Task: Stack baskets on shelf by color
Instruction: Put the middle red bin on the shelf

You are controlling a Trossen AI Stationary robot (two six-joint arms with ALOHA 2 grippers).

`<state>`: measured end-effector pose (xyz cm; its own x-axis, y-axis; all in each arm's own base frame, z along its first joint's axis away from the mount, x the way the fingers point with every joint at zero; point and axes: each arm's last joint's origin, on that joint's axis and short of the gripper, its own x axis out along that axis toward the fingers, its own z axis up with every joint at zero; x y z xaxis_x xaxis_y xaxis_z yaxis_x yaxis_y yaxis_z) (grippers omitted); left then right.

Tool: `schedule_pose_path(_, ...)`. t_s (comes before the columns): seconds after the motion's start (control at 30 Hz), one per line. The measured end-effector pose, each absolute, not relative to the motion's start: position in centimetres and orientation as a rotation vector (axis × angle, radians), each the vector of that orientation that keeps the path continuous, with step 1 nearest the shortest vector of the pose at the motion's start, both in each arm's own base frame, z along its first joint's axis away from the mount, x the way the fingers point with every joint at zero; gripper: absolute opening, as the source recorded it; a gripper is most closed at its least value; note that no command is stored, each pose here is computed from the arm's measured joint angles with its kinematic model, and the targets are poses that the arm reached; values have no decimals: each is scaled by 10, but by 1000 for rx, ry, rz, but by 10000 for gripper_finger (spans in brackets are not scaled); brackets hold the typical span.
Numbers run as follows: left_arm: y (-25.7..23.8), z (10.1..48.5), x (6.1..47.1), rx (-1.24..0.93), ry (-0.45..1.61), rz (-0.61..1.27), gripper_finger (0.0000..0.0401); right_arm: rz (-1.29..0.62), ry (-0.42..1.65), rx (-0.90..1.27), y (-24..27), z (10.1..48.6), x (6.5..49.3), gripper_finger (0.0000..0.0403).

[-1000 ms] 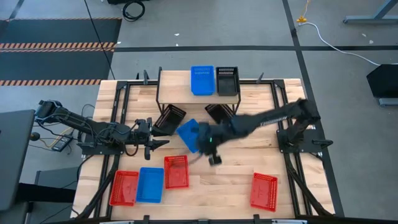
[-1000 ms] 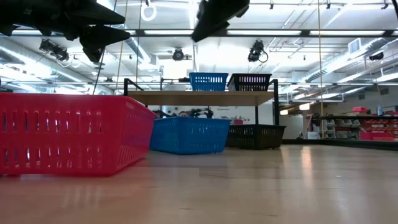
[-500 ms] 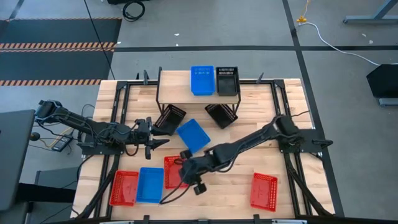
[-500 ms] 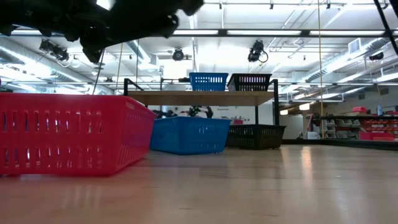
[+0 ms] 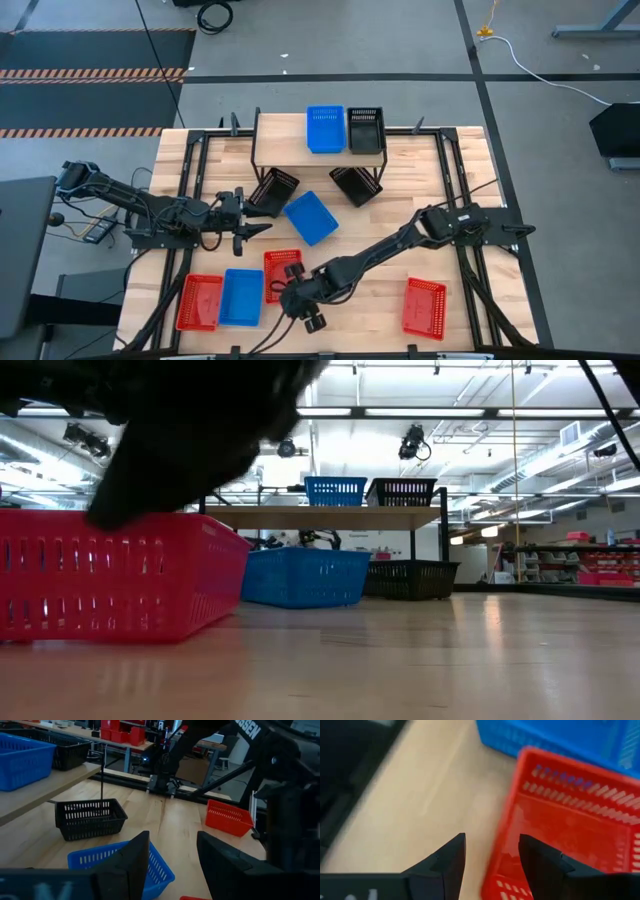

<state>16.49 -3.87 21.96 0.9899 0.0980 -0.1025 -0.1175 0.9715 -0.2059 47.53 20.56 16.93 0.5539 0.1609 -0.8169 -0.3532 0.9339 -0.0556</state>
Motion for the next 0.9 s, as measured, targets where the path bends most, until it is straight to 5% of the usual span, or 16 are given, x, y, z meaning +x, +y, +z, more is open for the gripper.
schedule_pose_path(0.3, -39, 226, 163, -202, 39, 94, 172, 265, 964, -208, 196, 168, 477, 168)
schedule_pose_path(0.63, -56, 247, 149, -76, -124, -54, 172, 265, 1055, -235, 194, 159, 469, 15)
schedule_pose_path(0.9, -64, 248, 144, -75, -130, -43, 172, 321, 1054, -263, 194, 180, 468, 9)
